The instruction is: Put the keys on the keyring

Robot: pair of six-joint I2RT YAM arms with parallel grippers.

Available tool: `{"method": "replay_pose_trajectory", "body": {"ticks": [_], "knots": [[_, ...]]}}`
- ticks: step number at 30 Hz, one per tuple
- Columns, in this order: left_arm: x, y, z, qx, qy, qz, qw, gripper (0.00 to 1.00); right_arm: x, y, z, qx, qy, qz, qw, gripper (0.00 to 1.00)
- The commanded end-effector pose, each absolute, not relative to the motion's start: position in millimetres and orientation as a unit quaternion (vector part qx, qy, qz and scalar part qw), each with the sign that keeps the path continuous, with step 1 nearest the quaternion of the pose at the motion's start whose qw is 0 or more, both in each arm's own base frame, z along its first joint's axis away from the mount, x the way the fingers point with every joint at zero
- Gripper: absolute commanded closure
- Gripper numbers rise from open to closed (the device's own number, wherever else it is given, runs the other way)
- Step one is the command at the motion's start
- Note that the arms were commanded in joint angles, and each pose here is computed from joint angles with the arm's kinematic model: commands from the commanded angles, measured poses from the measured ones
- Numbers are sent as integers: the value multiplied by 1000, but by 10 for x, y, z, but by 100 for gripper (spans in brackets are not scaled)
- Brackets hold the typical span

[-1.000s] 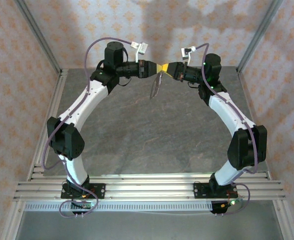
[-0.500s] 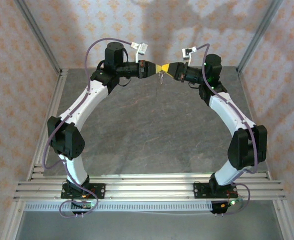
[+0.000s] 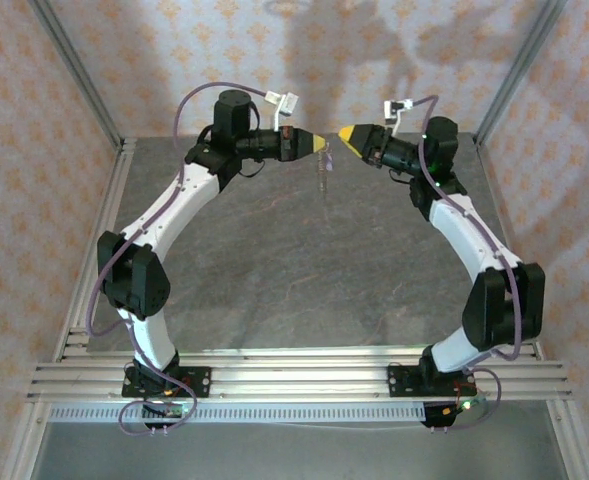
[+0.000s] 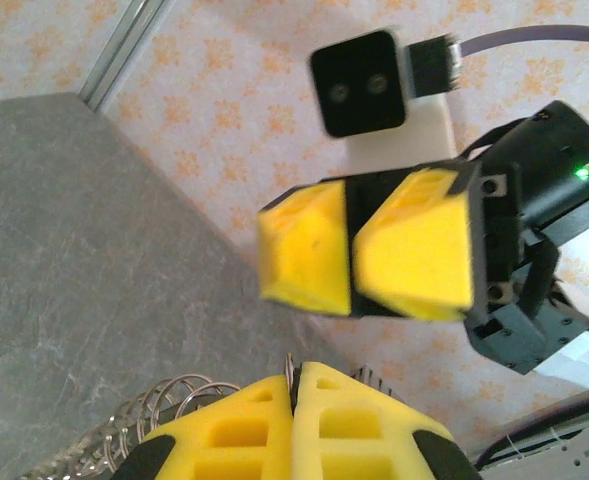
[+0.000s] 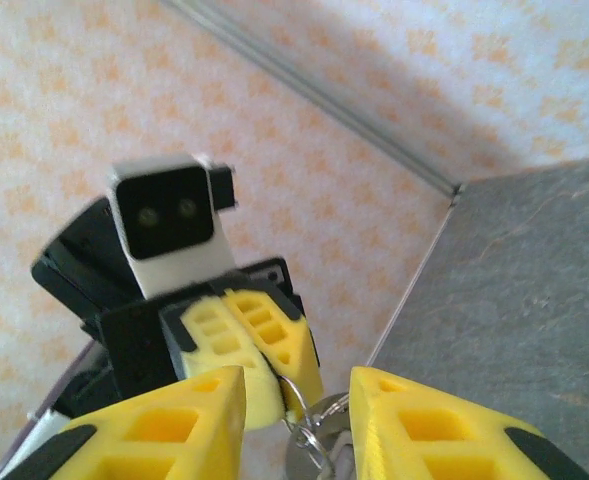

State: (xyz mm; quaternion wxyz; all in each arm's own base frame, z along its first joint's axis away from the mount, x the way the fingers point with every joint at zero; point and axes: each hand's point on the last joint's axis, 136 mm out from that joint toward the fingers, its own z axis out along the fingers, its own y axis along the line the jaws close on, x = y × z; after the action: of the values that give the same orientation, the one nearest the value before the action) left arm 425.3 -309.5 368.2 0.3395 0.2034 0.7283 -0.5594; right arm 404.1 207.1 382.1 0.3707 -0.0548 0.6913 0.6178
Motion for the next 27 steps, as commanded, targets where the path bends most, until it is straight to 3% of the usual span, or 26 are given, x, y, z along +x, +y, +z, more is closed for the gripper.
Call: {"method": "replay_pose_trajectory", "body": {"ticks": [1, 11, 18, 27], "knots": [[4133, -3082, 4019, 223, 698, -565, 380, 100, 3900, 1943, 4146, -62, 659, 608, 438, 67], [4081, -3056, 4115, 207, 686, -572, 400, 100, 3834, 1856, 3929, -22, 656, 604, 452, 63], [4036, -3104, 4158, 212, 680, -577, 400, 100, 3812, 2030, 3861, -39, 660, 608, 439, 57], [4016, -3133, 4187, 213, 677, -579, 400, 100, 3796, 2246, 3767, -56, 666, 613, 421, 58]]}}
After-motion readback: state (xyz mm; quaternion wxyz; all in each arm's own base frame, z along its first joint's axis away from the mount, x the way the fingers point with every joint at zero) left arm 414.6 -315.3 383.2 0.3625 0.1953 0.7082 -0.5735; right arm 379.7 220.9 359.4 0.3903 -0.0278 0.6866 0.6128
